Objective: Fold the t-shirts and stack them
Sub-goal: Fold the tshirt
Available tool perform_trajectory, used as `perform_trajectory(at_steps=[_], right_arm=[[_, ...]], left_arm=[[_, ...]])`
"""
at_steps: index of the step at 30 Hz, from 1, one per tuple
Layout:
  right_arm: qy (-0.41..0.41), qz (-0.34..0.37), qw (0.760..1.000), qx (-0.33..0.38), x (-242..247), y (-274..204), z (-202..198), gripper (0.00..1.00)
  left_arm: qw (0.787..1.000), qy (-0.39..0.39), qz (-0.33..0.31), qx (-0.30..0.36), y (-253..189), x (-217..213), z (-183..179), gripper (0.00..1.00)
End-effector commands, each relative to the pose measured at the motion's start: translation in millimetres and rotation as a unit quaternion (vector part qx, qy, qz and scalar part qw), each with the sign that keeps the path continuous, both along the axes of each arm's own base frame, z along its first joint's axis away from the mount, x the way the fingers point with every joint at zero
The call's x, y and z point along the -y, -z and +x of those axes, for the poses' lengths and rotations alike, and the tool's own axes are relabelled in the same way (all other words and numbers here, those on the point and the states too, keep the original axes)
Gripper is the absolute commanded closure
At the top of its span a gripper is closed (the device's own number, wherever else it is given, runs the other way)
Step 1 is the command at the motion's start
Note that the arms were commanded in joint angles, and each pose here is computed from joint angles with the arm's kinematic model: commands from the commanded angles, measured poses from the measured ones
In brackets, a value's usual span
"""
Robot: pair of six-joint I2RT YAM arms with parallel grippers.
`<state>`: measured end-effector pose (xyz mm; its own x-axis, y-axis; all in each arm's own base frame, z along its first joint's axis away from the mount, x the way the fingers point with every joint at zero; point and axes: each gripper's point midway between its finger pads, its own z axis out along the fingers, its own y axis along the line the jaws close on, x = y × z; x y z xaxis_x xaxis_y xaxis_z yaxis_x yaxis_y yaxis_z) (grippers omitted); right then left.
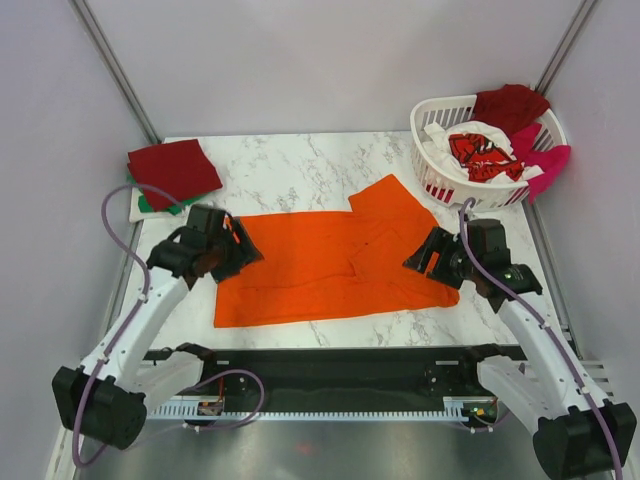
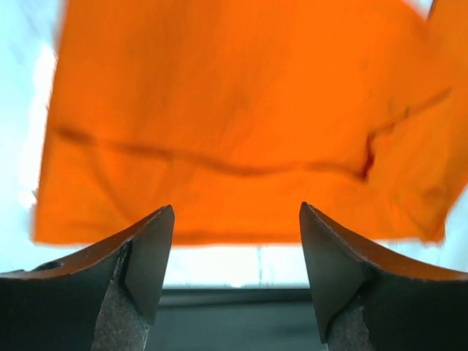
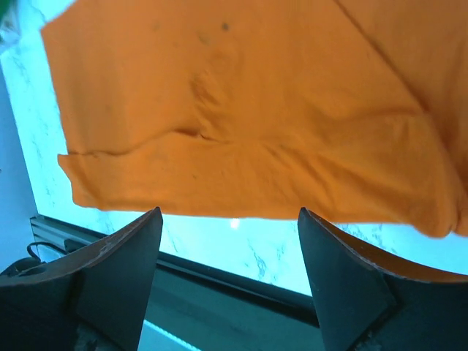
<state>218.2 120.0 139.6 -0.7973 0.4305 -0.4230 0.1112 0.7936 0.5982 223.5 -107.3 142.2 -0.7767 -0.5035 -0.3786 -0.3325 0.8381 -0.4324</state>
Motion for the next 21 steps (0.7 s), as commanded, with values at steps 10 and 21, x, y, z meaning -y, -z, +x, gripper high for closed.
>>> perform_trajectory(at_steps=[10,21], right_arm=[[-0.030,-0.053,0.997,0.051,7,-34,20,0.13],[-0.048,-0.057,0.996,0.051,8,-26,10,0.11]], left_arm=[[0.993,-0.019,0.109,0.030,20,-99,174,0.28],[0.994,0.037,0.099,0.026,70,-100,251,0.37]])
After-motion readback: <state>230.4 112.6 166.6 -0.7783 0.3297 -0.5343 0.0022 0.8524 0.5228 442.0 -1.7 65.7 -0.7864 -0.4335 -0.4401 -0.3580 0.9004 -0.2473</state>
